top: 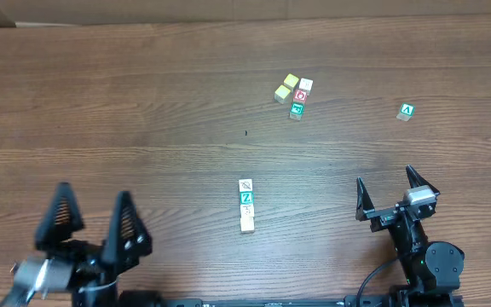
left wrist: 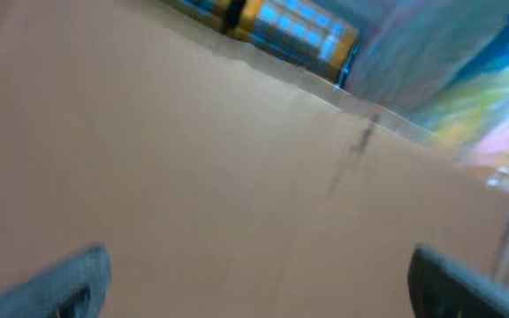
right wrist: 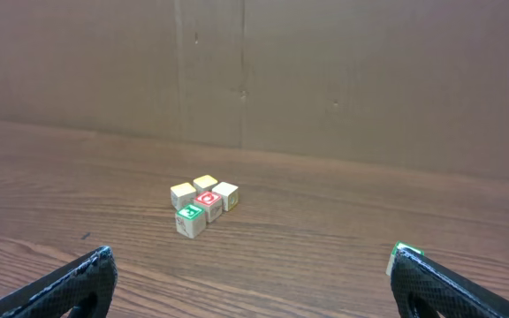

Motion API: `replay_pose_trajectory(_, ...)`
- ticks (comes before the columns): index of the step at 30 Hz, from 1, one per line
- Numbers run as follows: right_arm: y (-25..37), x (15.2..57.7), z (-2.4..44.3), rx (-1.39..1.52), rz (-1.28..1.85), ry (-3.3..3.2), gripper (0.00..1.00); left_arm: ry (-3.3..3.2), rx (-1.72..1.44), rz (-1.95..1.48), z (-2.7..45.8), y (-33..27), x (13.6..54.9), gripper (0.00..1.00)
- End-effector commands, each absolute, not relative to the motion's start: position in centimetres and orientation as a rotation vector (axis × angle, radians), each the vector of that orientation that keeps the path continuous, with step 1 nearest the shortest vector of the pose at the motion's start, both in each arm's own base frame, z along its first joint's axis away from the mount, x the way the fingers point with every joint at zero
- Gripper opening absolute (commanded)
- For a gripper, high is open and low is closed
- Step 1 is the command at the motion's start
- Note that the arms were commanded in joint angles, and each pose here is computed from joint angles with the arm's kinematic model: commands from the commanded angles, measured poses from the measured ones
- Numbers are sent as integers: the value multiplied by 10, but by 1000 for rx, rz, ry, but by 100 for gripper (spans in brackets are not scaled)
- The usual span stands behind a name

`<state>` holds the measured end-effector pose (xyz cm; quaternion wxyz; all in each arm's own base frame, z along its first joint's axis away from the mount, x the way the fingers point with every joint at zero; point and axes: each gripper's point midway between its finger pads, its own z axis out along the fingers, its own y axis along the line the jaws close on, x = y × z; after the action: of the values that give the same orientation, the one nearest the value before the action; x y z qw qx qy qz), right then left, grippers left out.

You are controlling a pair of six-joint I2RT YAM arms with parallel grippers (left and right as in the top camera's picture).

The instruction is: Flip 3 blocks

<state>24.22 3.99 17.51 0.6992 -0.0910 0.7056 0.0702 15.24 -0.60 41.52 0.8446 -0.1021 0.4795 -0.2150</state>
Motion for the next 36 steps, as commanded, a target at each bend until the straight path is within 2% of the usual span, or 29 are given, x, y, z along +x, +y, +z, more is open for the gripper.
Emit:
replay_pose_trajectory(1, 40, 242, 174, -203, 154, 1565, 100, 848, -231, -424, 427, 5, 144, 100)
replay_pose_trajectory(4, 40, 242, 174, -203, 154, 1565, 100, 756, -255, -415, 427, 13, 140, 100)
replay_pose_trajectory(9, 40, 242, 174, -203, 154, 1565, 100, 796, -300, -393, 393, 19, 163, 100)
replay_pose_trajectory(24, 40, 242, 174, -203, 154, 1565, 100, 1178, -399, -357, 256, 18, 232, 100)
replay_pose_trajectory(31, 40, 242, 174, -203, 154, 1565, 100, 1567, -500, -215, 157, 27, 244, 100)
replay_pose_trajectory(36, 40, 242, 174, -203, 154, 1565, 100, 1606, -305, -133, 159, 16, 245, 100)
